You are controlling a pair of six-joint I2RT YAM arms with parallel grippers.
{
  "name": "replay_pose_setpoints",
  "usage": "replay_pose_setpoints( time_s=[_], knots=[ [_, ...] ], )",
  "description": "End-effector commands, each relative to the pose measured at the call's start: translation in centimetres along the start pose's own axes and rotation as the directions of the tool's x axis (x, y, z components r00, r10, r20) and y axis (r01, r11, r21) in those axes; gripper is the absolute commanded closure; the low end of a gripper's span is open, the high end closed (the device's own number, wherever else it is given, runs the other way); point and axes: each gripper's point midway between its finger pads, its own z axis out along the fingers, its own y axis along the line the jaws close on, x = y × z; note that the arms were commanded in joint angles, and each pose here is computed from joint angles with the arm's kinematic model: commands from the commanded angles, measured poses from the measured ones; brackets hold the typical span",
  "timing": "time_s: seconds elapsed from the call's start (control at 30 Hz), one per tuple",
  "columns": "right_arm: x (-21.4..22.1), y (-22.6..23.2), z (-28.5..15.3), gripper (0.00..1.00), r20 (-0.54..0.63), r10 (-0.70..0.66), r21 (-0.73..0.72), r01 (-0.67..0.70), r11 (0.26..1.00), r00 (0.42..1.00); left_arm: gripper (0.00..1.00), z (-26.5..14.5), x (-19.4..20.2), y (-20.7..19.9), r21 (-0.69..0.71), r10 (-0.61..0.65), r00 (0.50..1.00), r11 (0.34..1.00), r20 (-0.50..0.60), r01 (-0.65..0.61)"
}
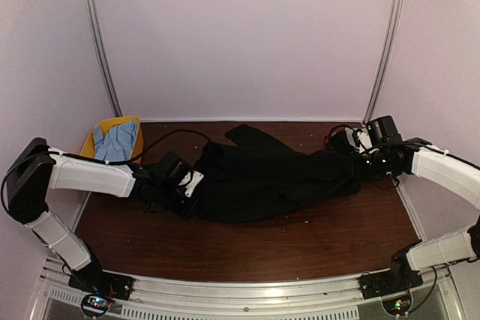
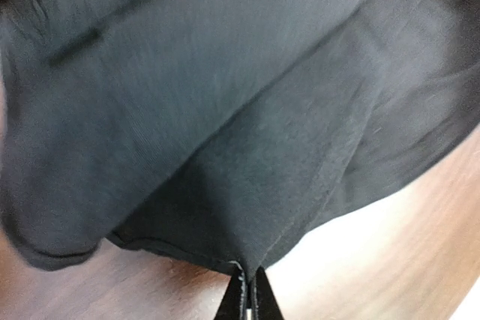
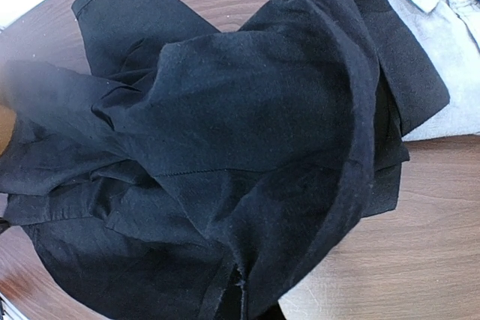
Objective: Fold and stack the long sleeve shirts
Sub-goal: Pick up the crumpled shirt from the center of the board.
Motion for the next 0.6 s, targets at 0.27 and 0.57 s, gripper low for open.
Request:
replay_pose_setpoints(
  time_s=[0.27,0.57],
  knots=[
    [-2.6,0.1,-2.7,1.00,0.082,-0.045,0.013,0.044,0.999,0.996,1.00,-9.7,-9.6,-0.4,0.088,-0.108,0.938,0.993,0.329,0.083],
    [-9.6,4.1,-9.2,1.00,0.242,-0.069,-0.135,0.104,0.985,0.968,1.00,-24.0,-17.6,5.4,0.149,-0.254,0.694,0.967,0.674,0.209]
  ],
)
